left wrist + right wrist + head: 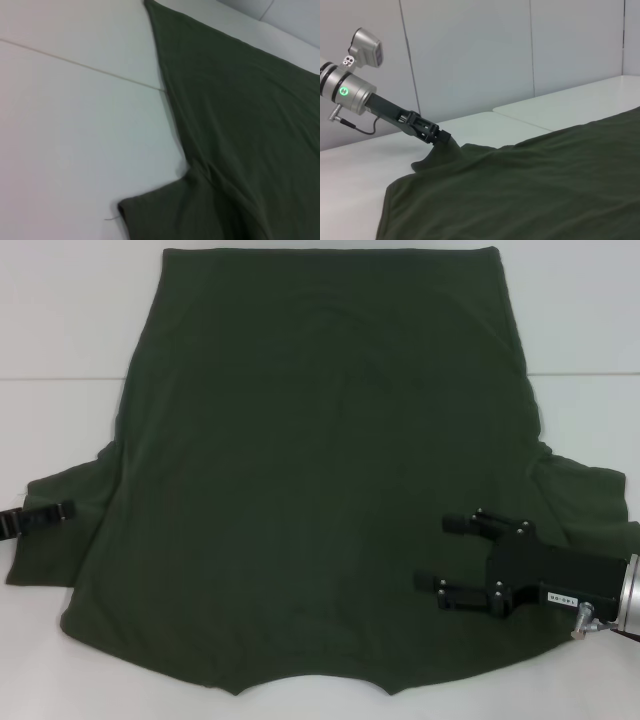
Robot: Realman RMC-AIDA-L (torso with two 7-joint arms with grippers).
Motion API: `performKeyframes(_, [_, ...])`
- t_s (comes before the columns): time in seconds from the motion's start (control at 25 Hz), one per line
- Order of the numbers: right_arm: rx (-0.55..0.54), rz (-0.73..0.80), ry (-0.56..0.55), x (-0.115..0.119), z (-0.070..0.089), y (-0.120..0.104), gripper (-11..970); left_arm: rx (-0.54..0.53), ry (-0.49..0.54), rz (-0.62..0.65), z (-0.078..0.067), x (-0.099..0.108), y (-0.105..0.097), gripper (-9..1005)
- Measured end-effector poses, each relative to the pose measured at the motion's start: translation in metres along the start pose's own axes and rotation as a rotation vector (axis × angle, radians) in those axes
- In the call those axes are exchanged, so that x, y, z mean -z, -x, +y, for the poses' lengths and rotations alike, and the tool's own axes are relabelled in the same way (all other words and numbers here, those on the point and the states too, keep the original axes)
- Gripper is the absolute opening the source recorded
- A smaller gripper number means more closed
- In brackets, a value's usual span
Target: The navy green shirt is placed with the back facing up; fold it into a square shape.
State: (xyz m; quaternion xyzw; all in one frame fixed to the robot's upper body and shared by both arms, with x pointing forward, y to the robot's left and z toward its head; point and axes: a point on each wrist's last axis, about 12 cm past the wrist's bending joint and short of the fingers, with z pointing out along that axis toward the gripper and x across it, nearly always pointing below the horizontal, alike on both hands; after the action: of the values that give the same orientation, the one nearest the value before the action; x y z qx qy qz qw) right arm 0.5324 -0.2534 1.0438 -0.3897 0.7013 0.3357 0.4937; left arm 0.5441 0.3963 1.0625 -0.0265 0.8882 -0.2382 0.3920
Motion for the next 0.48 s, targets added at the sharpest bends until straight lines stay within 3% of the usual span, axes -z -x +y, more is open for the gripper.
performKeyframes(0.48, [0.001, -0.002, 0.003, 0.0003, 0.0001, 0.0003, 927, -0.015, -0.016, 0.021, -0.0049, -0.0045, 0.0013, 912])
